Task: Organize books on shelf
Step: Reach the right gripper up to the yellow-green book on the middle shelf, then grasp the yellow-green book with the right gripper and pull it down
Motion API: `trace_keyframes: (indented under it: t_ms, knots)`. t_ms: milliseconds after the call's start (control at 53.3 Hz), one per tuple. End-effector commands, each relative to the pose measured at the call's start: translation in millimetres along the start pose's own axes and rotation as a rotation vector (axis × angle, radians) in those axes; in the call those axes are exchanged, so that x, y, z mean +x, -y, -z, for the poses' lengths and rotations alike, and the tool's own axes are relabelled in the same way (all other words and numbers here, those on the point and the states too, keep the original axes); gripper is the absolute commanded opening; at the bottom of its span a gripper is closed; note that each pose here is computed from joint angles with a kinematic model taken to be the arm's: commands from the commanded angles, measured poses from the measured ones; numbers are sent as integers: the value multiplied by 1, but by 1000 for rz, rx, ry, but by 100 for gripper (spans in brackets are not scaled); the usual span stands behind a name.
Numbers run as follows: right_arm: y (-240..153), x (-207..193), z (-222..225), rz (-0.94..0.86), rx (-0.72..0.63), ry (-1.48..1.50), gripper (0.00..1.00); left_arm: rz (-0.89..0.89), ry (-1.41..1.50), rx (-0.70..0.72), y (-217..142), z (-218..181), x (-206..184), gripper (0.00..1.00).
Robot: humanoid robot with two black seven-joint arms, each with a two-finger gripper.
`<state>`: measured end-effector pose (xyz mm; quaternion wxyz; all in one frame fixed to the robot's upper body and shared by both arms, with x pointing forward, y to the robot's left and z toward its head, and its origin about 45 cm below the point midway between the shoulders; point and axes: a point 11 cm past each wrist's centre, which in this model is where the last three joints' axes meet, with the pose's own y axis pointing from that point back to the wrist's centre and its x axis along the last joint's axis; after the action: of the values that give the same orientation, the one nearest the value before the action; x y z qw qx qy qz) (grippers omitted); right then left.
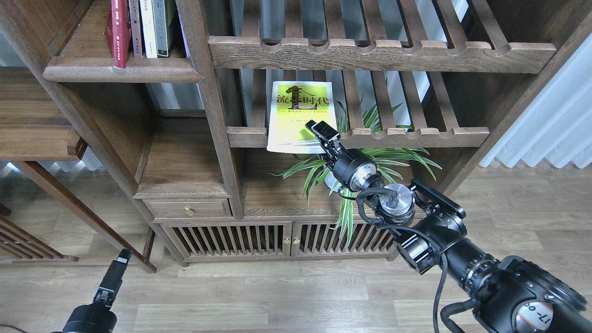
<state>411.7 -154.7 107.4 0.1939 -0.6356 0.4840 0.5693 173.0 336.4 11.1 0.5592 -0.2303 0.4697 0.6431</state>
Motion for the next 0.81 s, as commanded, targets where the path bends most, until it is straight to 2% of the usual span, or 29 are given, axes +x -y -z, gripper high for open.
trace_keyframes:
  t_ms: [0,56,75,188,356,375,469,506,788]
  knots:
    - [-1,8,3,-24,7,-3,62,1,16,-6,0,-8,1,100]
    - [-2,11,4,-32,9,-3,57,0,19,-6,-1,-9,1,100]
    - [-2,11,3,-34,2,-3,52,6,19,-13,0,-12,0,100]
    - [-2,11,3,-33,1,-4,48,-1,24,-18,-3,-14,2,100]
    - [-2,10,3,-19,-1,-2,33,-8,24,-19,-5,-15,4,100]
    - [-2,8,3,-6,-1,0,27,-11,24,-20,-6,-15,5,100]
    - [-2,2,2,54,1,4,14,-14,23,-20,-7,-15,6,100]
    - [-3,-1,2,91,1,4,6,-14,23,-18,-7,-14,6,100]
    - [-10,-9,-10,193,-7,37,5,-14,21,-20,-6,-14,6,100]
